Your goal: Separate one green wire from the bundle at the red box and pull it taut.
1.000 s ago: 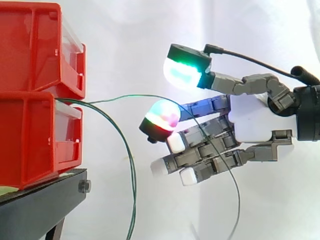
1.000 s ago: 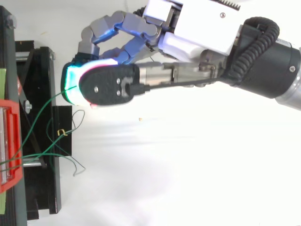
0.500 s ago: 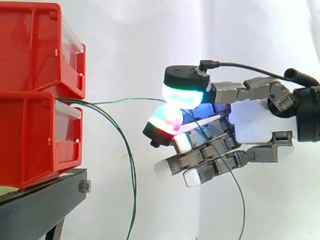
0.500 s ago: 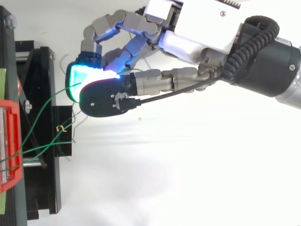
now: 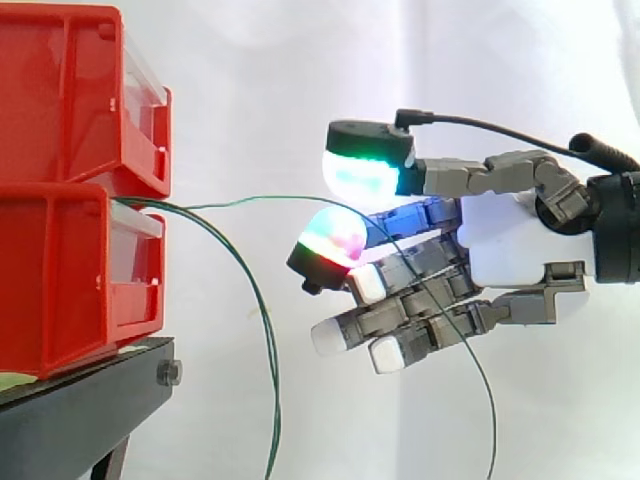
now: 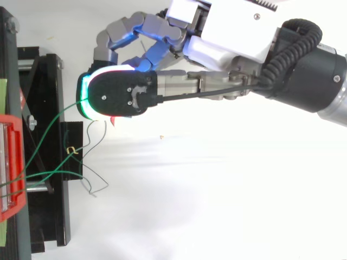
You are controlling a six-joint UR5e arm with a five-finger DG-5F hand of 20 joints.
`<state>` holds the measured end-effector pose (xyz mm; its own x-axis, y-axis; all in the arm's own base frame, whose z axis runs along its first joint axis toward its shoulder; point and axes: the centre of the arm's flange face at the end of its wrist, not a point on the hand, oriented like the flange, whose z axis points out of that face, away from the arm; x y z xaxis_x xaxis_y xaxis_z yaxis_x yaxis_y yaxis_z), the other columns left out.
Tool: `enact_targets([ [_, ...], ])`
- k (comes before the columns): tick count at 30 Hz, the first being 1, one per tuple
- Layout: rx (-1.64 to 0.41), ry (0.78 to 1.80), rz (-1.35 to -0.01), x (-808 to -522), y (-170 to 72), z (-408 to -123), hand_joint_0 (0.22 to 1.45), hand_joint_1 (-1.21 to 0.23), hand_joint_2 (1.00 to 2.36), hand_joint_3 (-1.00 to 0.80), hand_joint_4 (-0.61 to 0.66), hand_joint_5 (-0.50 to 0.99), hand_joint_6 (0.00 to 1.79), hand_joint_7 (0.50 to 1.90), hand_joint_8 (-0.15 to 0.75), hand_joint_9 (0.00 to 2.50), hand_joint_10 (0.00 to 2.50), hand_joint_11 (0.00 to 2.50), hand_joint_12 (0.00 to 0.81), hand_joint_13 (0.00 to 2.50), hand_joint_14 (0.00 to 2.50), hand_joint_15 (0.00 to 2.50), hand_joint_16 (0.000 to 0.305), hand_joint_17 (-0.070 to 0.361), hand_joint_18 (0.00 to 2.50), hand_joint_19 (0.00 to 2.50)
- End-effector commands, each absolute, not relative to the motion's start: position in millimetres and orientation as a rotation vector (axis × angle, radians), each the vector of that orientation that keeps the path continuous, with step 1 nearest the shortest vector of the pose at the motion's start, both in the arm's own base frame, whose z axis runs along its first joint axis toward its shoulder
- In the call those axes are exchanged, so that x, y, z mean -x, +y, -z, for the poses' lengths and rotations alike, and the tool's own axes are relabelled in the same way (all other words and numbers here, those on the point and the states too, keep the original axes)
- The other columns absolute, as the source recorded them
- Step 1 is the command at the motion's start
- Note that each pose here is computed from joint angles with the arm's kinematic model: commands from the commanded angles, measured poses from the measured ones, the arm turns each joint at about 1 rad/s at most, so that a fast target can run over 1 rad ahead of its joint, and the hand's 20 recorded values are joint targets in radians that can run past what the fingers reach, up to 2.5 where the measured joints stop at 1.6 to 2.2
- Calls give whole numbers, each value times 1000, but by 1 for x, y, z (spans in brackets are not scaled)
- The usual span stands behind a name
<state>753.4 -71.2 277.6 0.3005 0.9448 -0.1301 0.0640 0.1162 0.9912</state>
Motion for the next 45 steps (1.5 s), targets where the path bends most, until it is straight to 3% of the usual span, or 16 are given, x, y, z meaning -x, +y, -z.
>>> enact_targets([
  [1,-1281,1065,-867,-753,-72,-278,578,-586,1013,-120,210,-144,894,1000,336,1135,20,643,399,777,12,366,61,137,838,535],
  [4,-1281,1062,-867,-753,-72,-278,586,-694,1013,-49,190,-147,904,994,343,1134,19,677,402,771,12,366,62,138,843,534],
  [16,-1281,1065,-867,-754,-71,-277,599,-784,1016,-123,153,-160,907,941,306,1092,24,713,375,720,14,380,57,128,769,540],
  [45,-1326,1061,-904,-751,-65,-276,607,-769,1019,-194,150,-165,909,984,290,1084,21,728,347,709,14,377,51,115,738,557],
])
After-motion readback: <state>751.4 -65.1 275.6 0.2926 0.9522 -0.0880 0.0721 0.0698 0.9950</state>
